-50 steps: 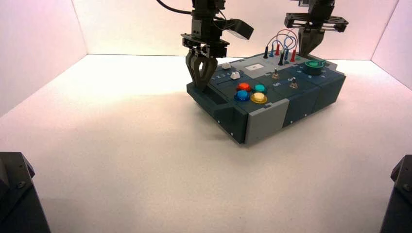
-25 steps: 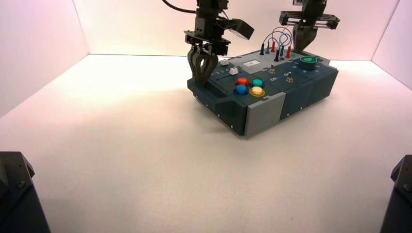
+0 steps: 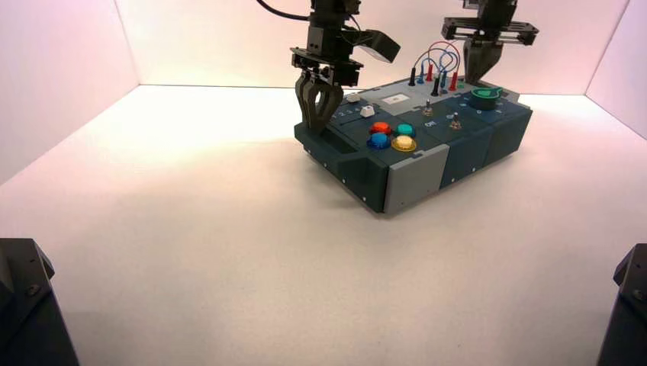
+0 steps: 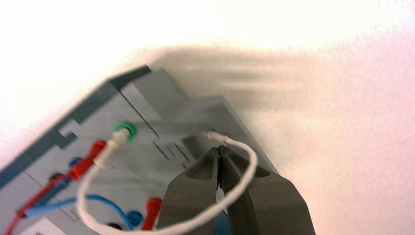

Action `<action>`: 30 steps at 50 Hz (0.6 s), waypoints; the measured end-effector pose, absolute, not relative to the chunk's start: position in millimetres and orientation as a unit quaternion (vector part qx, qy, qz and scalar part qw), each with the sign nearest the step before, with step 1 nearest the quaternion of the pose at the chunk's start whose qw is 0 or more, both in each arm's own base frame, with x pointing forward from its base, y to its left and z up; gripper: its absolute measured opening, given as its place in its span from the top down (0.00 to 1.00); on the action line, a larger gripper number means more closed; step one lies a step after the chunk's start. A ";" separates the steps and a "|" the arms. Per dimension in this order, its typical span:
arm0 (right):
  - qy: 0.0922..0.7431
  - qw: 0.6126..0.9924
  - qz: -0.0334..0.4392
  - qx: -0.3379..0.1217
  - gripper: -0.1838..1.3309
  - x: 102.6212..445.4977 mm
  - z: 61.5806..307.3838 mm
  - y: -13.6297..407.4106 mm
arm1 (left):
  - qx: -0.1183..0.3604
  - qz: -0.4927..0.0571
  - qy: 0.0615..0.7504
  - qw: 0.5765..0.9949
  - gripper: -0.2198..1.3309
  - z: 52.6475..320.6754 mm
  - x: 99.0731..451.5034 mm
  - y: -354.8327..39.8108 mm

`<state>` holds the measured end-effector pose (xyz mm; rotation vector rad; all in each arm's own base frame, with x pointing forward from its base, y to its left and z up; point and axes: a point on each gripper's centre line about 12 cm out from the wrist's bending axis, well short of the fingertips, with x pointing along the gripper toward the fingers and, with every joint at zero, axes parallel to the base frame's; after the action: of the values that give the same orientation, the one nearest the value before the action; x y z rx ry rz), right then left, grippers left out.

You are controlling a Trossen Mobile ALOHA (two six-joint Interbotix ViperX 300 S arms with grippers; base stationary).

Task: Move the box away.

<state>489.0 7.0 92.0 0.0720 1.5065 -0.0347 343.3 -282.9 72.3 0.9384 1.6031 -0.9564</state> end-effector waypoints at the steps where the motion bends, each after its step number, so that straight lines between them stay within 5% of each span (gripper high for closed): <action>1: 0.684 0.728 -0.016 0.032 0.98 487.9 92.3 6.8 | 0.388 -0.396 0.663 0.503 0.97 73.0 343.4 -282.9; 30: 0.705 0.709 0.000 0.010 0.98 461.8 92.3 5.3 | 0.423 -0.420 0.634 0.493 0.97 96.5 297.1 -315.8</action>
<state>461.8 5.3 92.3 0.0229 1.5648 0.0002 297.1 -315.8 96.5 1.0267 1.5377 -1.0176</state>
